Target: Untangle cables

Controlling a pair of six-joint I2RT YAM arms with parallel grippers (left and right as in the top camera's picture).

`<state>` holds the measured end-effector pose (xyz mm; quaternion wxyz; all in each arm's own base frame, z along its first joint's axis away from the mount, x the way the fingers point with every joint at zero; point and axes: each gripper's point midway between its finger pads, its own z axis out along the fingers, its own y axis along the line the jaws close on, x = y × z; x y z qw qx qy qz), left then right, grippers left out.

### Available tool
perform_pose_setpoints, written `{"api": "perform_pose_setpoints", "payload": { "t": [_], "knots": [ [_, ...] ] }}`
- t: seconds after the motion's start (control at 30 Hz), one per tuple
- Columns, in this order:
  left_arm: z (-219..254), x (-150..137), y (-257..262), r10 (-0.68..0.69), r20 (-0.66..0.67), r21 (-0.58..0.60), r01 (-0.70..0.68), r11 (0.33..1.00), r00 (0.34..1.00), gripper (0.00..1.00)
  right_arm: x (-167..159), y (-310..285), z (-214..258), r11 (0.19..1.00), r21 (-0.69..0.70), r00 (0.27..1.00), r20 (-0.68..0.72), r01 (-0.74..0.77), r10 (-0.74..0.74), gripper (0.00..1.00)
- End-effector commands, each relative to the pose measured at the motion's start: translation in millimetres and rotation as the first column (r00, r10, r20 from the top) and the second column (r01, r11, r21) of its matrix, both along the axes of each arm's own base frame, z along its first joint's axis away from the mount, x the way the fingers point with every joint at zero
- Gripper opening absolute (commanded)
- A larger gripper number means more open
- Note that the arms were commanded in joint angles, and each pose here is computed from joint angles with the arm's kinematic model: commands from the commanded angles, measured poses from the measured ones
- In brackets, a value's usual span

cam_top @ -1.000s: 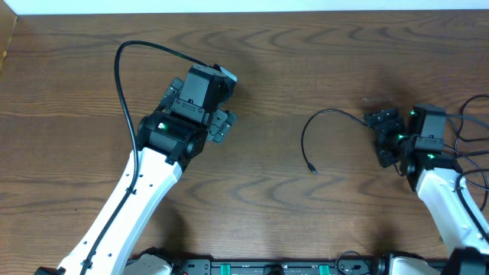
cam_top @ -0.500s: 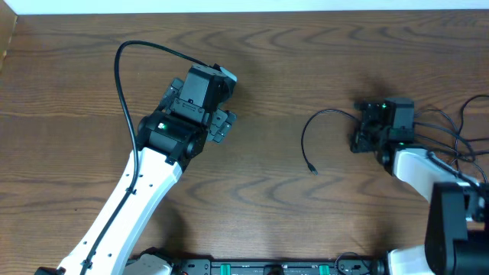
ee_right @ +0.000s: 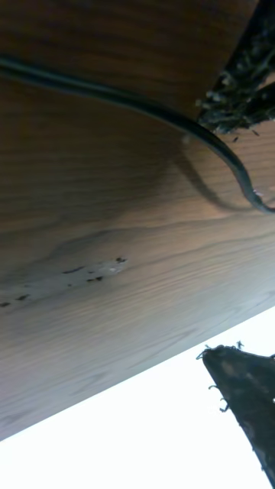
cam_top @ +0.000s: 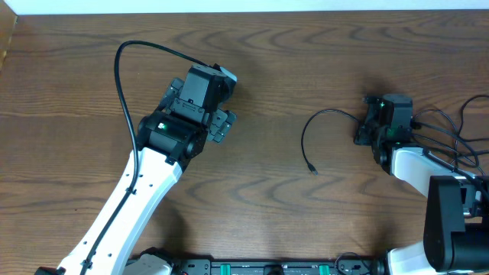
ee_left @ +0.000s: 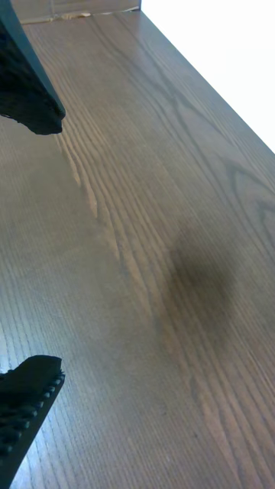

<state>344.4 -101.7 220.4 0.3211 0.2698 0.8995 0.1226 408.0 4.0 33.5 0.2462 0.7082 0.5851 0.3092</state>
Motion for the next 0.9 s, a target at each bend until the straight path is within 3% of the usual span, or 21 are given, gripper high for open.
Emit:
{"api": "perform_pose_setpoints", "payload": {
  "t": [0.0,0.23,0.47,0.57,0.73,0.87],
  "knots": [
    [1.0,-0.1,1.4,0.008,0.002,-0.002,-0.008,1.0,1.0,0.98,-4.7,-8.6,-7.5,0.998,-0.035,0.998,-0.03,0.052,-0.053,0.84],
    [0.5,-0.7,1.6,0.011,-0.001,-0.003,-0.011,1.0,1.0,0.98,-13.3,-14.7,-17.5,0.995,-0.064,0.994,-0.078,0.073,-0.078,0.81],
    [0.5,-0.7,1.6,0.011,-0.001,-0.003,-0.011,1.0,1.0,0.98,-18.2,-16.6,-35.1,0.994,-0.076,0.989,-0.123,0.077,-0.086,0.7],
    [0.5,-0.7,1.6,0.011,-0.001,-0.003,-0.011,1.0,1.0,0.98,-21.5,-17.0,-46.7,0.994,-0.079,0.985,-0.152,0.075,-0.086,0.76],
    [0.1,-1.2,1.9,0.011,-0.004,-0.002,-0.011,1.0,1.0,0.98,-27.7,-17.0,-65.9,0.994,-0.083,0.976,-0.2,0.071,-0.086,0.95],
    [-0.5,-1.9,2.2,0.011,-0.007,0.0,-0.011,1.0,1.0,0.98,-30.2,-16.4,-77.7,0.994,-0.081,0.971,-0.222,0.067,-0.083,0.9]
  ]
}}
